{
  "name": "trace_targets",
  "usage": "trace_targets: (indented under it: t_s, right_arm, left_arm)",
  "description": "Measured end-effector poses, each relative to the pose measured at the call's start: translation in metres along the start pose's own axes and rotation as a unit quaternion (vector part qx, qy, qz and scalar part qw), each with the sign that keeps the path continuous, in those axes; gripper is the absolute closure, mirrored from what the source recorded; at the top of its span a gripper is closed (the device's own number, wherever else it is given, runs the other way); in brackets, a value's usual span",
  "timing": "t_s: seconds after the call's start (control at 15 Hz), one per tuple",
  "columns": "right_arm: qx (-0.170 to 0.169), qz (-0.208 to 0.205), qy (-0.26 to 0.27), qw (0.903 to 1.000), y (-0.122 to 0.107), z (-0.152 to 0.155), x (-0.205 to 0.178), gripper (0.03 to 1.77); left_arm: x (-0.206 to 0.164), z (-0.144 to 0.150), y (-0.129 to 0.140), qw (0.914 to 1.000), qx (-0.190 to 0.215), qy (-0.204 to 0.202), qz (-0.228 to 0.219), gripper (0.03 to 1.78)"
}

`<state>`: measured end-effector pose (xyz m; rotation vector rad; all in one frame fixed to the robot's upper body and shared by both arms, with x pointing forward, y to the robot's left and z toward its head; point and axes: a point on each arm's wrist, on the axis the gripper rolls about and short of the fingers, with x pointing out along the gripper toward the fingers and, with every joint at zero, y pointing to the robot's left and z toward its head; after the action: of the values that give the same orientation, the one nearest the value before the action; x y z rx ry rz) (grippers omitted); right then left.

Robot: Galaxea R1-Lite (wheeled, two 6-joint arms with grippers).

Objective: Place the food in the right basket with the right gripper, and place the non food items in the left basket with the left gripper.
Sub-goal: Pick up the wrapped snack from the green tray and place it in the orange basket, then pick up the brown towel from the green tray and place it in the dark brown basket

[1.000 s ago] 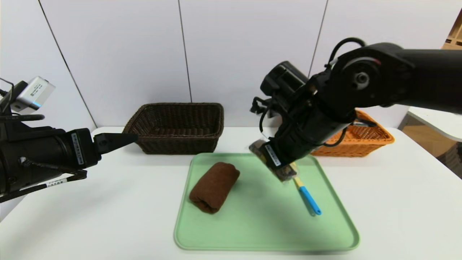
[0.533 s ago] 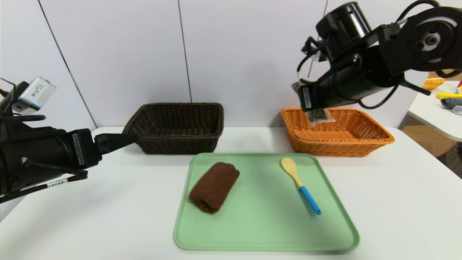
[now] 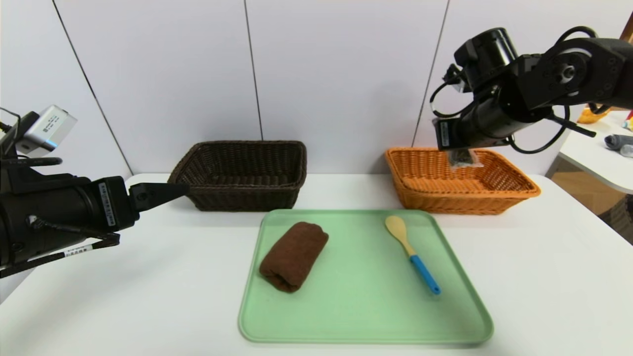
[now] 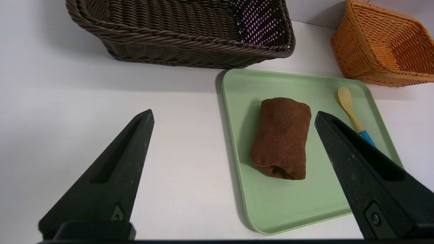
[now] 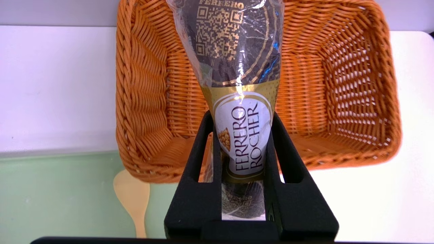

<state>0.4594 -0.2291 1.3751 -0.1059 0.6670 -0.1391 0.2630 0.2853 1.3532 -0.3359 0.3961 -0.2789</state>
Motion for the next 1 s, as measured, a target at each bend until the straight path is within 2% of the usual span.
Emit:
trace_targets:
  t_s: [0.27, 0.47, 0.6, 0.8, 1.0]
  right_arm:
    - [0.003, -0.008, 0.006, 0.9999, 0.003, -0.003, 0.026, 1.44]
    - [0.011, -0.006, -0.012, 0.9999, 0.005, 0.0, 0.034, 1.02]
    - [0.01, -0.006, -0.011, 0.9999, 0.005, 0.0, 0.035, 0.81]
    - [0.009, -0.006, -0.01, 0.9999, 0.006, -0.001, 0.034, 0.58]
    - [0.007, -0.006, -0.007, 0.9999, 0.003, -0.002, 0.028, 0.42]
  left_arm:
    - [-0.001, -0.003, 0.001, 1.0, 0.0, 0.003, 0.001, 0.12]
    - [-0.002, -0.004, 0.001, 1.0, -0.001, 0.004, 0.001, 0.12]
    - [-0.002, -0.004, 0.001, 1.0, 0.0, 0.004, 0.0, 0.12]
    - [-0.002, -0.004, 0.001, 1.0, 0.0, 0.004, -0.001, 0.12]
    - [-0.002, -0.004, 0.001, 1.0, 0.001, 0.003, -0.001, 0.12]
